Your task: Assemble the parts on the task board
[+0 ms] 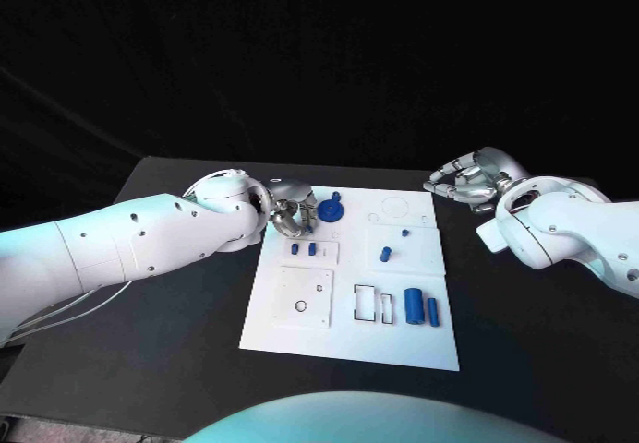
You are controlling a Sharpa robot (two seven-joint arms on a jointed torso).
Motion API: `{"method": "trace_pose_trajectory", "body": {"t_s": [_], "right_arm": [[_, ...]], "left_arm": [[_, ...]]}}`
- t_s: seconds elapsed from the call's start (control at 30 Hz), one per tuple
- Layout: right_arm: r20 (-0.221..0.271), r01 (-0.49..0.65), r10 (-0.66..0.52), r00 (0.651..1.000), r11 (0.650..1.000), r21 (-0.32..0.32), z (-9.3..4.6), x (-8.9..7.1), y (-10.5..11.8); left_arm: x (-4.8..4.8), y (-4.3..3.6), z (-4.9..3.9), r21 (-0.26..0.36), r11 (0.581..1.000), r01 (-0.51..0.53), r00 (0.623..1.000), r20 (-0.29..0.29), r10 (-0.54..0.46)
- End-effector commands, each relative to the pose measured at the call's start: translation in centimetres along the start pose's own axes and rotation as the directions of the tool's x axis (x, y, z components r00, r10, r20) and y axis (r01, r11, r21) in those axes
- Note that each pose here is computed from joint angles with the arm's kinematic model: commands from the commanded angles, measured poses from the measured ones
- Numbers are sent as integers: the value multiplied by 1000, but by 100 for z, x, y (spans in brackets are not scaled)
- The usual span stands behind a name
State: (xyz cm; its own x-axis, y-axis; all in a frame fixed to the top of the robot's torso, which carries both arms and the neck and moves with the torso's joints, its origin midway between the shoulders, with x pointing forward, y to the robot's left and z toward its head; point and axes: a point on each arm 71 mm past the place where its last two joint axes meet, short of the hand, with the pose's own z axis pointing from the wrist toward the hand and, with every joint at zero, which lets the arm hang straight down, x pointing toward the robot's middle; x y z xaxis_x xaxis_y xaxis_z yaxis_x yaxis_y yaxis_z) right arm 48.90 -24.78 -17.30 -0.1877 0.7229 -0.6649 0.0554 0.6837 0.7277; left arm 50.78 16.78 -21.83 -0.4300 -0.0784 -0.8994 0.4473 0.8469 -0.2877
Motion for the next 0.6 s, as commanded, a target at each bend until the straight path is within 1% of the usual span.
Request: {"method": "trace_pose_trajectory", "body": {"t_s": [0.03, 0.6], "right_arm": [[-3, 5, -5, 1000, 1000, -11, -1, 8, 10], [0, 6, -6, 1000, 1000, -9, 1, -3, 0]], "left_arm": [[34, -26, 13, 9, 1000, 12, 1000, -20, -12], [47, -7, 14, 0, 1000, 19, 1000, -23, -19]]}}
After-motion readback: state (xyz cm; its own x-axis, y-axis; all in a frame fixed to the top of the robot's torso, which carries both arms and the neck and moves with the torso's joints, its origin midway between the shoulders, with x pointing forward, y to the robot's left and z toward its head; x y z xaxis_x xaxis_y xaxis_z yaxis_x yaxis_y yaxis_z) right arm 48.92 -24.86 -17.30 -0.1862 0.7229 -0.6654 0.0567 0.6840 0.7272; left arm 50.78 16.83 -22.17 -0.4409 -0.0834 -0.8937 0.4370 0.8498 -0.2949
